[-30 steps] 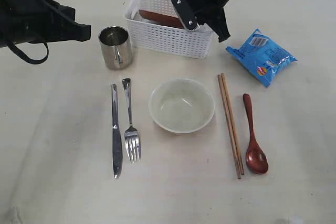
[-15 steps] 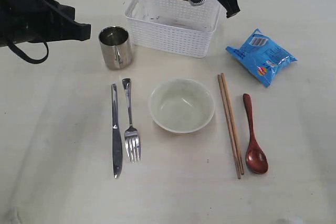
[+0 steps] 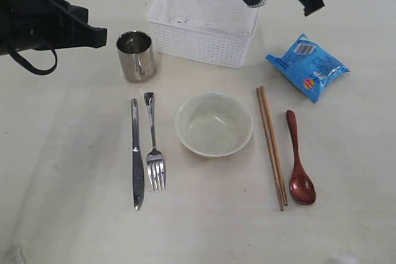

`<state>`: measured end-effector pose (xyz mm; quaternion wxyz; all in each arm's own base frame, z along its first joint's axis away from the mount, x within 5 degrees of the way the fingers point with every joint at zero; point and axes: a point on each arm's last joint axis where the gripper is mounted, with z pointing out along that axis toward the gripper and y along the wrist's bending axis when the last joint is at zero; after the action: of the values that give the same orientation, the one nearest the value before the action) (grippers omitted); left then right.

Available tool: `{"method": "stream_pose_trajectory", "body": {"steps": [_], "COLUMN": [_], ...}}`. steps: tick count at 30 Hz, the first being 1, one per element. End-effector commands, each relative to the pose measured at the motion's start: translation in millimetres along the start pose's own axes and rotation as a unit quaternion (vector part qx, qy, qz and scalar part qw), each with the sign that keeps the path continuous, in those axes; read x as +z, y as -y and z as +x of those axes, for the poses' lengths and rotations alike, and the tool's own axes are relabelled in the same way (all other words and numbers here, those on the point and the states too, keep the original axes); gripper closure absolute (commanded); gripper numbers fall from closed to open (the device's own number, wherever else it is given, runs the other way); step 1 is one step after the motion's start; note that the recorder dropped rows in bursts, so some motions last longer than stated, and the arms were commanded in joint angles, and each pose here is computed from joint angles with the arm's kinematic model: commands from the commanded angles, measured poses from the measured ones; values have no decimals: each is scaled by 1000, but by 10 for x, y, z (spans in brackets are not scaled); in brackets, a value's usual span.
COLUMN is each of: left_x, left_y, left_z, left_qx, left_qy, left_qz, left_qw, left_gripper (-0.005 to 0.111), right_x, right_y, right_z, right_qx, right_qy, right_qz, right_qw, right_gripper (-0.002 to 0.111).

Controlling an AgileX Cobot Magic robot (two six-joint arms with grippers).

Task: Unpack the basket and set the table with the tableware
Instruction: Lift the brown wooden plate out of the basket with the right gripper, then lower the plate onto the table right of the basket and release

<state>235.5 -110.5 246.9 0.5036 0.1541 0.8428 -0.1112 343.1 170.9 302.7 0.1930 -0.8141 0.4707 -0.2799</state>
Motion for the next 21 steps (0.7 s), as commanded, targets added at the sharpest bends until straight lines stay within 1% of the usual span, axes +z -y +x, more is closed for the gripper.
{"method": "stream_pose_trajectory", "body": {"steps": [1, 4, 6, 8, 9, 12, 16, 18, 21], "left_x": [-1, -1, -1, -1, -1, -1, -1, -1, -1], "left_y": [-14, -14, -14, -14, -14, -12, -9, -7, -6], "left_z": [17, 17, 17, 18, 18, 20, 26, 29, 31], "left_qx": [2, 2, 2, 2, 2, 2, 2, 2, 2], "left_qy": [-1, -1, -1, -2, -2, -3, -6, -8, -9], "left_qz": [-3, -3, -3, -2, -2, -2, 0, 1, 2], "left_qw": [1000, 1000, 1000, 1000, 1000, 1000, 1000, 1000, 1000], "left_gripper": [107, 107, 107, 107, 107, 107, 107, 107, 107], "right_x": [-371, -505, -521, -521, -506, -431, -310, -260, -181], "right_y": [-256, -493, -687, -877, -1003, -1259, -1440, -1464, -1468], "right_z": [107, 132, 137, 118, 99, 37, -36, -63, -93], "right_qx": [21, 6, -4, -12, -28, -52, -59, -62, -58], "right_qy": [-30, -49, -72, -92, -103, -113, -99, -94, -93], "right_qz": [2, -7, -22, -40, -51, -67, -47, -32, -35], "right_qw": [999, 999, 997, 995, 993, 990, 992, 993, 993], "right_gripper": [109, 109, 109, 109, 109, 109, 109, 109, 109]}}
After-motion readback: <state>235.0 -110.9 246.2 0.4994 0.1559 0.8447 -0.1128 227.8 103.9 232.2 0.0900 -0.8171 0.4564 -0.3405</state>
